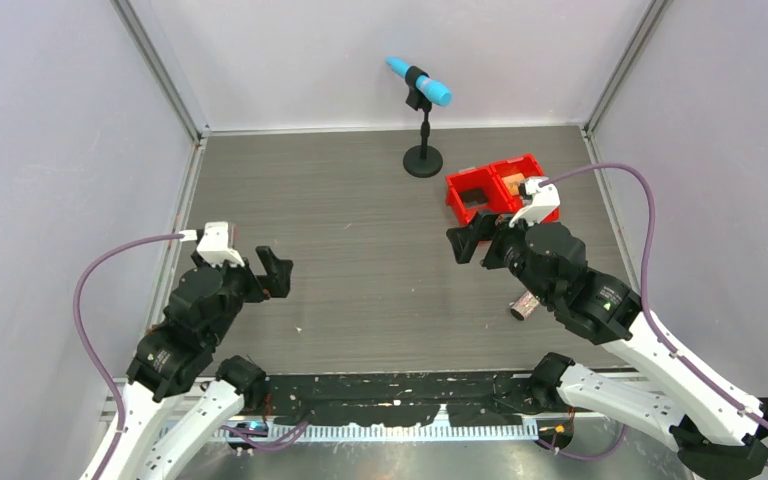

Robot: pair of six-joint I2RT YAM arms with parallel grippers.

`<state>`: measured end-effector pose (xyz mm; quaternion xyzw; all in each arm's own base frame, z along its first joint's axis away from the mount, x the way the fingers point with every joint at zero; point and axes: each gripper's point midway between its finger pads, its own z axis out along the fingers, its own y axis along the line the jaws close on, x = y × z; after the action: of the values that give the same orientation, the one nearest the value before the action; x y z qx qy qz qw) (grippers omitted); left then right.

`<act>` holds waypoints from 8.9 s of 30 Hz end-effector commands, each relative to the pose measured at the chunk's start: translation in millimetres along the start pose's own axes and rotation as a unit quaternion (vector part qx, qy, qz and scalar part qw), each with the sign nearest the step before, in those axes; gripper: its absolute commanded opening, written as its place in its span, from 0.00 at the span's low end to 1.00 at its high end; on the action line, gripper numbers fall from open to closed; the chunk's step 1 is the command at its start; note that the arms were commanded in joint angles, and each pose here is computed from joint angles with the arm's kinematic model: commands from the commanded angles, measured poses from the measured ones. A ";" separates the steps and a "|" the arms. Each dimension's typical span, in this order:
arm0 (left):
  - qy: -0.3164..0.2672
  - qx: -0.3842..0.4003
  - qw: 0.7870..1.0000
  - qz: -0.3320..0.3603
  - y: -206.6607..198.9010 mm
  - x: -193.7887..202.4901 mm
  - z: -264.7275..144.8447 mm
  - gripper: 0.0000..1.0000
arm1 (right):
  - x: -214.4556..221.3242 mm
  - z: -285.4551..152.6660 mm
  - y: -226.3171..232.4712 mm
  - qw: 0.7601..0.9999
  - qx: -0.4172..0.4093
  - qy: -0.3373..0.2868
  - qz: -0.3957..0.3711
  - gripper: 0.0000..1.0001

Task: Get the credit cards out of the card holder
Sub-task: Pick up the card holder from the corner of the board.

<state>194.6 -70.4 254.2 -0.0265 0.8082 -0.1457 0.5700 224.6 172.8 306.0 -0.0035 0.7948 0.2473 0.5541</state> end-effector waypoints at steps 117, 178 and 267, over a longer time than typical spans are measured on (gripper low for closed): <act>0.087 -0.592 0.572 -0.562 280.8 167.1 -7.2 0.25 | -52.4 -106.1 1.5 0.982 -0.126 -0.127 0.062 0.97; 0.123 -0.627 0.579 -0.506 294.1 141.3 -39.5 0.40 | -52.0 -104.8 -3.4 0.983 -0.112 -0.129 0.068 0.98; 0.211 -0.649 0.669 -0.294 328.0 120.0 -59.5 0.80 | -74.4 -122.9 -21.4 0.979 -0.083 -0.181 0.044 0.98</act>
<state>130.6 215.4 72.8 -0.6396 0.7207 0.2346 0.1284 156.4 101.0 366.4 0.0098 0.6973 0.3225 0.6400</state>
